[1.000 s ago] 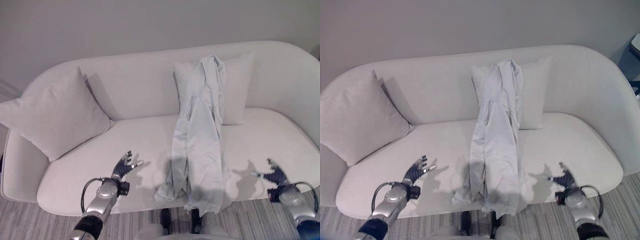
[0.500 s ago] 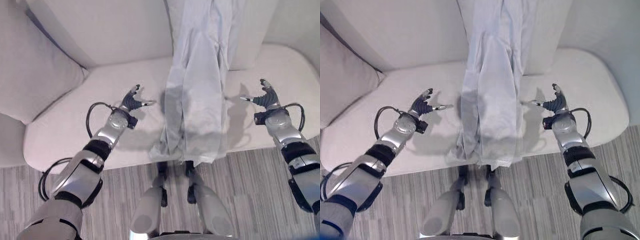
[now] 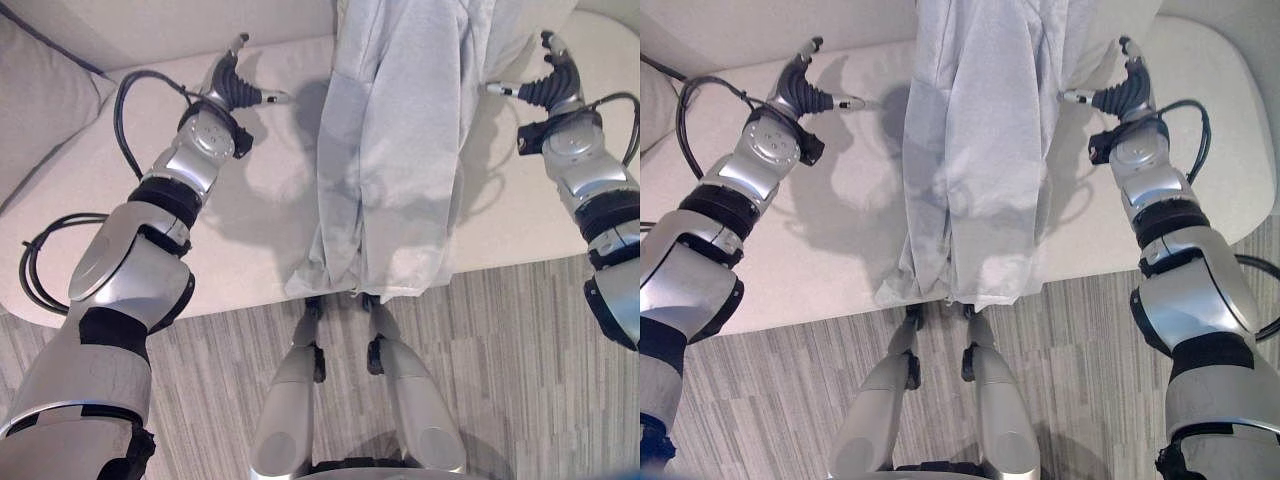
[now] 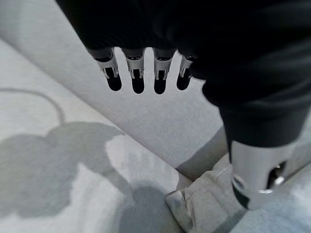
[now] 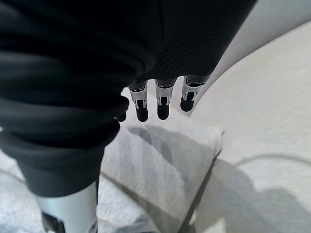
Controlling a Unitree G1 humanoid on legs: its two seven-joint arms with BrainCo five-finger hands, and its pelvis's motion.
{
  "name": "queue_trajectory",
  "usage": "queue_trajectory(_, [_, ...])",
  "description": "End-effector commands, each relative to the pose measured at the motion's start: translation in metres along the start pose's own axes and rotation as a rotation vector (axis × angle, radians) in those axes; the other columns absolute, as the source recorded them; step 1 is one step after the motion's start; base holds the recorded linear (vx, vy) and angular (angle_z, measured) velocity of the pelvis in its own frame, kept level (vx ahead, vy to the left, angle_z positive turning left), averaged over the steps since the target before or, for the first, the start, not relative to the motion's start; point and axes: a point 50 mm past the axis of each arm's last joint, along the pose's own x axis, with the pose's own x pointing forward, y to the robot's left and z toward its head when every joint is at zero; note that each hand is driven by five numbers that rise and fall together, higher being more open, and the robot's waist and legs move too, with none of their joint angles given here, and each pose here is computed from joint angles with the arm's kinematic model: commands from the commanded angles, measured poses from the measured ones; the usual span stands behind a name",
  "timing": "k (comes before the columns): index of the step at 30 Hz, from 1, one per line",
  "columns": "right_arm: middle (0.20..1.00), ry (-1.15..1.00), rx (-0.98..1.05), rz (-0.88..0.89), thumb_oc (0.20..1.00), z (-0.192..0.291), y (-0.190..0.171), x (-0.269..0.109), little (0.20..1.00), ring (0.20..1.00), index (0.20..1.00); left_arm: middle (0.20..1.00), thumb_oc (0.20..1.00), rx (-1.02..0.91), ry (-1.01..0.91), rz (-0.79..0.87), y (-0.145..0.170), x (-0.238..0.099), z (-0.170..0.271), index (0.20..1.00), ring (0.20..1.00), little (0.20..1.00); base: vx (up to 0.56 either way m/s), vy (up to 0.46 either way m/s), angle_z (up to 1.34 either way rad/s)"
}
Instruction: Hang the clothes on the sofa on the clothes rack.
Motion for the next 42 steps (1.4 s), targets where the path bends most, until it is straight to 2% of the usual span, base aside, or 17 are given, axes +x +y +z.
queue_trajectory(1, [1.0, 0.013, 0.038, -0.062, 1.0, -0.007, -0.015, 0.0, 1.0, 1.0, 1.0, 1.0, 1.0, 0.075, -0.006, 0.094, 0.026, 0.003, -0.003, 1.0, 1.0, 1.0, -0.01, -0.009, 0.03])
queue_trajectory(9, [1.0, -0.02, 0.076, -0.012, 1.0, 0.011, 0.001, 0.004, 1.0, 1.0, 1.0, 1.0, 1.0, 0.052, -0.02, 0.152, 0.046, 0.007, 0.008, 1.0, 1.0, 1.0, 0.0, 0.003, 0.02])
queue_trajectory(15, [1.0, -0.082, 0.176, 0.074, 1.0, 0.01, 0.042, -0.013, 1.0, 1.0, 1.0, 1.0, 1.0, -0.029, -0.068, 0.165, 0.033, 0.003, 0.012, 1.0, 1.0, 1.0, 0.0, 0.0, 0.0])
queue_trajectory(20, [1.0, -0.145, 0.217, 0.105, 1.0, 0.006, 0.06, -0.032, 1.0, 1.0, 1.0, 1.0, 1.0, -0.08, -0.117, 0.17, 0.021, -0.003, 0.016, 1.0, 1.0, 1.0, 0.0, 0.0, 0.0])
queue_trajectory(26, [1.0, -0.147, 0.24, 0.093, 1.0, -0.002, 0.066, -0.043, 1.0, 1.0, 1.0, 1.0, 1.0, -0.108, -0.14, 0.144, 0.0, -0.006, 0.023, 1.0, 1.0, 1.0, 0.0, 0.0, 0.0])
queue_trajectory(42, [1.0, -0.121, 0.202, 0.04, 1.0, 0.007, 0.051, -0.025, 1.0, 1.0, 1.0, 1.0, 1.0, -0.108, -0.095, 0.113, -0.002, -0.001, 0.022, 1.0, 1.0, 1.0, 0.0, 0.0, 0.0])
